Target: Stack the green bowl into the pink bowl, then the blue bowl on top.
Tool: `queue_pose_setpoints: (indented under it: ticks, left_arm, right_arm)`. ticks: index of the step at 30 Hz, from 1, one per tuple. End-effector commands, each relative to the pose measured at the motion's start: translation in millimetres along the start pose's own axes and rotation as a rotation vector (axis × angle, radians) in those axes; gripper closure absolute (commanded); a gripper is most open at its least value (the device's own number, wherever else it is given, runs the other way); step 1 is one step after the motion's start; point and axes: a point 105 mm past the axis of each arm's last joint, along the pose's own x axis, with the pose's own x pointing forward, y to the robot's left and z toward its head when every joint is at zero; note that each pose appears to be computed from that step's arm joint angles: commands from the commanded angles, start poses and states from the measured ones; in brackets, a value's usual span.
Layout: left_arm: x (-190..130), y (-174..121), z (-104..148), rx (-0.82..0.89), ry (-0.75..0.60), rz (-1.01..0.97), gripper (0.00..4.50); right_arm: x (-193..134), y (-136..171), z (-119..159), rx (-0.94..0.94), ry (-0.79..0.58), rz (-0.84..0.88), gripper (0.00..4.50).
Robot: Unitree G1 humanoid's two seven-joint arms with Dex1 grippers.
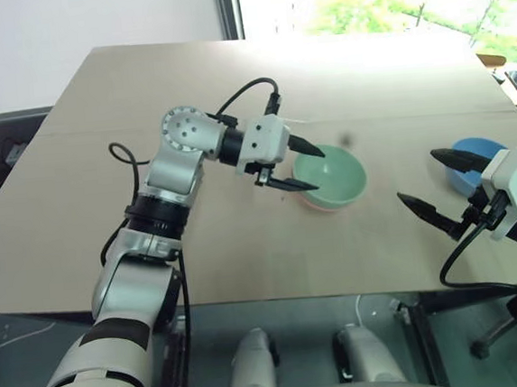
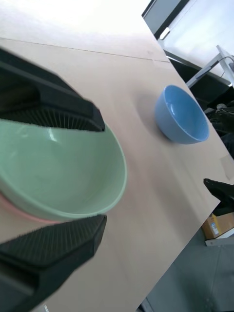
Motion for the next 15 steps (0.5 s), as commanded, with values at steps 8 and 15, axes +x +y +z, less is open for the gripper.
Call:
queue_pose_setpoints:
  ticks: [8, 15]
  left_arm:
    - [-51.0, 15.8, 24.2, -0.115, -0.130, 0.315, 0.03]
    - [-77.5, -26.4, 10.0, -0.341, -0.225, 0.411, 0.03]
  right_arm:
    - [-11.3, -8.1, 6.5, -0.023, 0.003, -0.014, 0.00]
    - [-14.5, -85.3, -47.7, -0.038, 0.319, -0.345, 0.00]
